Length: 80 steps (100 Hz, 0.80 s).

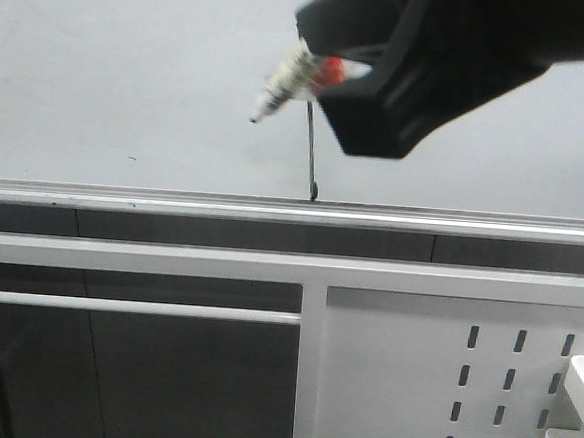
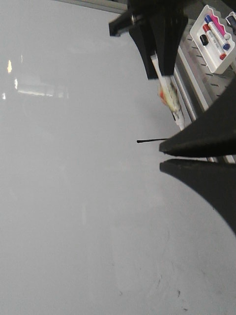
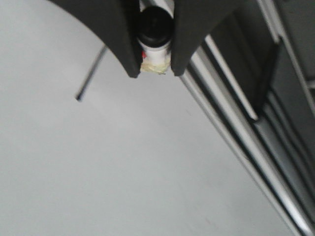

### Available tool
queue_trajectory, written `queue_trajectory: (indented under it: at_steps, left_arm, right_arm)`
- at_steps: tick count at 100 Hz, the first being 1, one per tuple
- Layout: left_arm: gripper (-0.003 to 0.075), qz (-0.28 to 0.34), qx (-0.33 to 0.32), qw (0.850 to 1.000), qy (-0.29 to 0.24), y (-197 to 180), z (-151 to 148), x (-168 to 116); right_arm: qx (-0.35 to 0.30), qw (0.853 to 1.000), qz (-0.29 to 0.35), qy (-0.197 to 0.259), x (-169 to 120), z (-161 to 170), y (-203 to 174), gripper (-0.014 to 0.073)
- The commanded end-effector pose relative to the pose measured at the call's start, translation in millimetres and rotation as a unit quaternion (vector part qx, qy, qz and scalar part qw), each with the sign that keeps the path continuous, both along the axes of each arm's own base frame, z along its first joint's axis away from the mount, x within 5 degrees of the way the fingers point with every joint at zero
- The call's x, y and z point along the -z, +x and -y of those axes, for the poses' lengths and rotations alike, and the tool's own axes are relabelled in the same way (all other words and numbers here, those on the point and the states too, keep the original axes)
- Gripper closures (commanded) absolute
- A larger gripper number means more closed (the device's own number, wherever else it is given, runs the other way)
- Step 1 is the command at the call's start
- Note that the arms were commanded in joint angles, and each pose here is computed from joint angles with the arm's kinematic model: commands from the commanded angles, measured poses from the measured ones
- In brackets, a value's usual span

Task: Write number 1 on whiteboard

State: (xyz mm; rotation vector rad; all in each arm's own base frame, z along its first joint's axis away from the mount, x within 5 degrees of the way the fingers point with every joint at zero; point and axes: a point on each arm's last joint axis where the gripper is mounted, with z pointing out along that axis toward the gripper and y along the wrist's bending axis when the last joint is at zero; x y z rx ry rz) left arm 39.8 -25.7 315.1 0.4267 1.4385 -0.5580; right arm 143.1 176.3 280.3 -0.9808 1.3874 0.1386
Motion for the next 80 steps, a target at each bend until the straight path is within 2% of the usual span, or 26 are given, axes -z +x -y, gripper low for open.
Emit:
queue_trajectory:
  at_steps: [1,8,20,25,31,39,59,70,80]
  left_arm:
    - [0.0714,0.019,0.009,0.999,-0.024,-2.0,0.2,-11.4]
    - [0.0622,0.02,0.015,1.0,-0.013,-1.1,1.7,-11.6]
    - [0.0386,0.005,0.035,0.999,0.033,4.2,9.3,-15.6]
    - [0.0344,-0.008,0.048,0.997,0.067,7.8,15.0,-17.8]
    - [0.0344,-0.017,0.073,0.991,0.112,12.5,24.9,-21.6]
    - [0.0367,0.002,0.118,0.977,0.18,15.5,39.3,-31.0]
    - [0.0398,-0.007,0.196,0.94,0.278,20.3,70.0,-42.3]
    - [0.0402,-0.019,0.208,0.925,0.318,21.3,75.6,-39.9]
    - [0.0408,-0.014,0.205,0.925,0.319,21.6,75.2,-40.6]
  right_arm:
    - [-0.056,0.997,0.019,0.041,-30.6,4.1,-23.6,0.0672]
    - [-0.076,0.994,-0.013,0.071,-41.3,8.8,-33.4,0.0672]
    - [-0.103,0.988,-0.049,0.102,-61.8,9.0,-38.8,0.0672]
    - [-0.115,0.986,-0.052,0.105,-71.8,5.6,-38.7,0.0672]
    - [-0.138,0.983,-0.063,0.1,-82.9,-2.5,-38.5,0.0672]
    - [-0.165,0.979,-0.079,0.087,-93.6,-14.9,-36.1,0.0672]
    - [-0.199,0.972,-0.105,0.07,-113.9,-32.9,-25.1,0.0672]
    - [-0.206,0.97,-0.116,0.059,-114.5,-33.2,-22.6,0.0672]
    - [-0.215,0.967,-0.124,0.051,-112.6,-33.3,-24.0,0.0672]
